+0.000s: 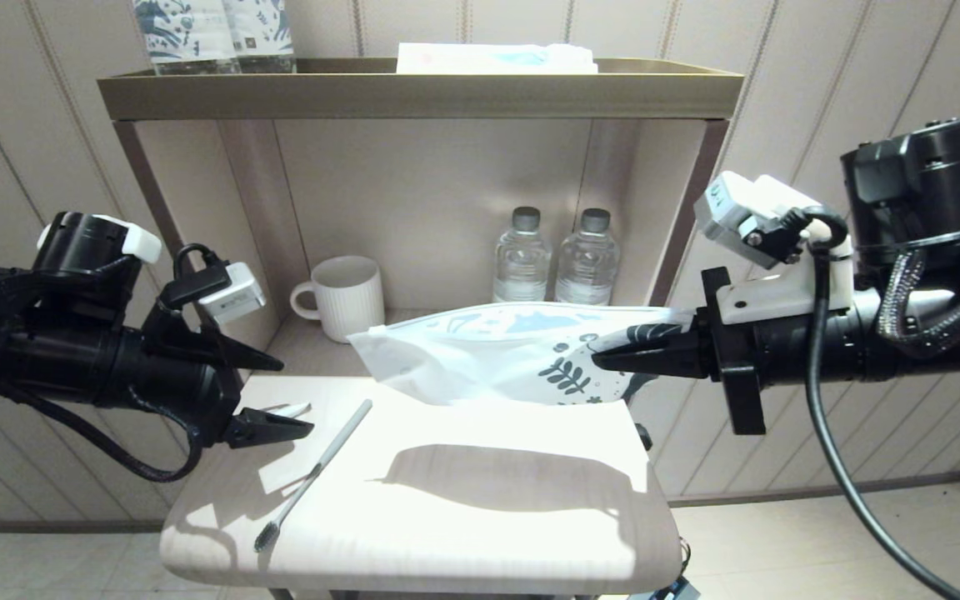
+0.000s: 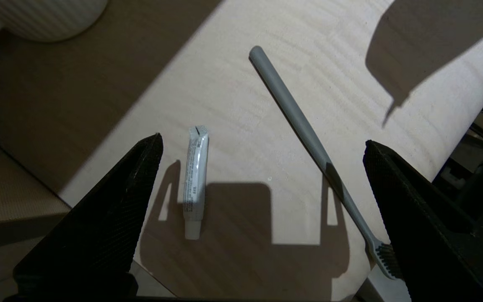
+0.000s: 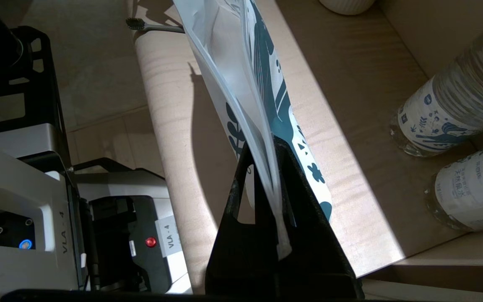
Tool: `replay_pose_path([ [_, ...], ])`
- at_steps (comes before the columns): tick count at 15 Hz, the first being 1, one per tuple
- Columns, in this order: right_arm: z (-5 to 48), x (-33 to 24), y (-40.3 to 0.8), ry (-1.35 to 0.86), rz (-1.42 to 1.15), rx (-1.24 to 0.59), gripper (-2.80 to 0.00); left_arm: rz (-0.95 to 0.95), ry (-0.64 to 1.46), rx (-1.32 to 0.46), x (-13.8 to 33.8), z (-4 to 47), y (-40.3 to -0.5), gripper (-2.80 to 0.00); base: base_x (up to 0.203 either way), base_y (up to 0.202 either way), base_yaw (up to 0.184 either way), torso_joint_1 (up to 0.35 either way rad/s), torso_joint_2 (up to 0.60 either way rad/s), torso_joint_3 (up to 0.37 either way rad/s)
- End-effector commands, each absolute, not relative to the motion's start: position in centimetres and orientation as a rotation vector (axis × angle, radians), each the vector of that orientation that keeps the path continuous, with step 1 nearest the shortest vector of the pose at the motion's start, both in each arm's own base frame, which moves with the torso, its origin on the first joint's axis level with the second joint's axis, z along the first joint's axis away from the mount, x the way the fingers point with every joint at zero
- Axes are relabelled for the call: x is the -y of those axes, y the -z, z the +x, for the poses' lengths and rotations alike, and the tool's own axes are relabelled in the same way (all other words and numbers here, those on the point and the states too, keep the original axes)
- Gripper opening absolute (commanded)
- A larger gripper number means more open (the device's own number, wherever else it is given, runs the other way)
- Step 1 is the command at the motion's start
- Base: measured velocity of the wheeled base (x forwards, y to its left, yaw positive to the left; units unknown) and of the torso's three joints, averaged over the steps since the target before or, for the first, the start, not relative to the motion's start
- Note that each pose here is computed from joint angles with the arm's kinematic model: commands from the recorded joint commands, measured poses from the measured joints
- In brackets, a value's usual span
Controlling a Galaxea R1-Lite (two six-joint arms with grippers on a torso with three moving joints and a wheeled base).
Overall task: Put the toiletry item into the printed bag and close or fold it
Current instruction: Pick up the toothpaste
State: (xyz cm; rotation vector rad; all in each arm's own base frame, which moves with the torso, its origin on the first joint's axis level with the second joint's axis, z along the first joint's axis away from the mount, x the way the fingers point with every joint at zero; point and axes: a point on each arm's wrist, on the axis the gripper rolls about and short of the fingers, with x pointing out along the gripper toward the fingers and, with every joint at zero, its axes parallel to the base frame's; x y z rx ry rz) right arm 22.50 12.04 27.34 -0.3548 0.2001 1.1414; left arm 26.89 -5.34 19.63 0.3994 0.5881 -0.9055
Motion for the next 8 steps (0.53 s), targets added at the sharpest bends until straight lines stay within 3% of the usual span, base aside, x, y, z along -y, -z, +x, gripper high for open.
replay_pose_path([
  [1, 22.1, -11.9, -27.4, -1.149, -0.355, -0.194, -2.80, 0.405, 0.908, -0.605, 5.2, 26.4, -19.1, 0.00, 0.000, 0.000, 0.000, 0.000, 0.00, 0.000],
  [8, 22.2, -11.2, -27.1, -1.160, -0.336, -0.201, -2.80, 0.415, 0.882, -0.660, 5.2, 28.9, -16.6, 0.00, 0.000, 0.000, 0.000, 0.000, 0.00, 0.000],
])
